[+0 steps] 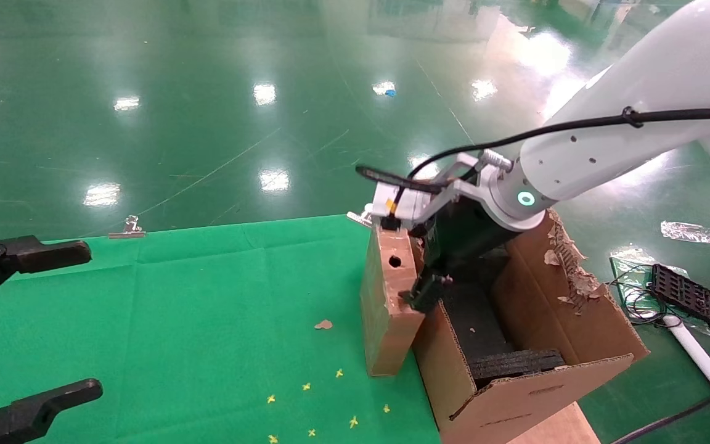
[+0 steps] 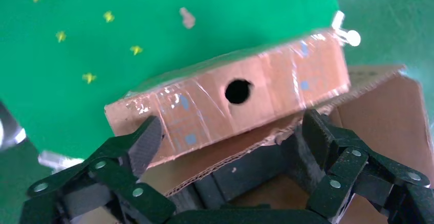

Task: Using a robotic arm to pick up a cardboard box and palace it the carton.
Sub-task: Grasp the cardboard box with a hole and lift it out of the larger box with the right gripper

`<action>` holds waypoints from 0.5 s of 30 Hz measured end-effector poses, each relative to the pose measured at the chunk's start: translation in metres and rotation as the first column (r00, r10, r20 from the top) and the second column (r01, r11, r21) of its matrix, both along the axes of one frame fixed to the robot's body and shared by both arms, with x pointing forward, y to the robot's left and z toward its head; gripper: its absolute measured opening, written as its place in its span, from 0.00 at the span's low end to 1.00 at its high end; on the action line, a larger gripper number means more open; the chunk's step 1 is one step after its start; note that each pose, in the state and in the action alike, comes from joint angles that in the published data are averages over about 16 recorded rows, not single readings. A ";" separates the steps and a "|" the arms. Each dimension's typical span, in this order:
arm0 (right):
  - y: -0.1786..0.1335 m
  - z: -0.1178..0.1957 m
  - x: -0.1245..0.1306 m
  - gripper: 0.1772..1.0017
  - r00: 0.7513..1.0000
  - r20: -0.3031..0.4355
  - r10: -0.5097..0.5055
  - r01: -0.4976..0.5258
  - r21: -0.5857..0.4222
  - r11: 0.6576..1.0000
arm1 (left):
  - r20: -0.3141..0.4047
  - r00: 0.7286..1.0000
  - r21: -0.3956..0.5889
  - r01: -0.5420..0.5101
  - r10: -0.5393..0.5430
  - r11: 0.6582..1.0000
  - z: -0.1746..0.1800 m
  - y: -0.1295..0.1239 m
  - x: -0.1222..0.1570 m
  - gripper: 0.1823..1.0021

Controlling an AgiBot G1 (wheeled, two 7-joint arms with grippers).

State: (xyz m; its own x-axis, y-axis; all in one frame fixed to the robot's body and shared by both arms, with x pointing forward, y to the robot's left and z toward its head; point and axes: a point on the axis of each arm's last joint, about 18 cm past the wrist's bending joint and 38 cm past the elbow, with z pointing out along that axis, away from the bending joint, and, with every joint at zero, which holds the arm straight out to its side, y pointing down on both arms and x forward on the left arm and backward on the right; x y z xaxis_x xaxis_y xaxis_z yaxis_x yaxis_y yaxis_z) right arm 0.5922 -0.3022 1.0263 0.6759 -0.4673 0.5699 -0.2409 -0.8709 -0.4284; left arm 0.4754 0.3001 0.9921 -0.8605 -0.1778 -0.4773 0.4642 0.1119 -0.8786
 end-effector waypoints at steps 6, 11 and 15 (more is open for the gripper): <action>-0.006 0.013 0.012 1.00 0.985 -0.054 -0.163 0.169 0.146 0.975 | 0.000 1.000 0.000 0.000 0.000 1.000 0.000 0.000 0.000 1.00; -0.011 0.019 0.024 1.00 0.941 -0.169 -0.295 0.332 0.280 0.901 | 0.000 1.000 0.000 0.000 0.000 1.000 0.000 0.000 0.000 1.00; -0.013 0.020 0.033 1.00 0.891 -0.273 -0.362 0.443 0.355 0.824 | 0.000 1.000 0.000 0.000 0.000 1.000 0.000 0.000 0.000 1.00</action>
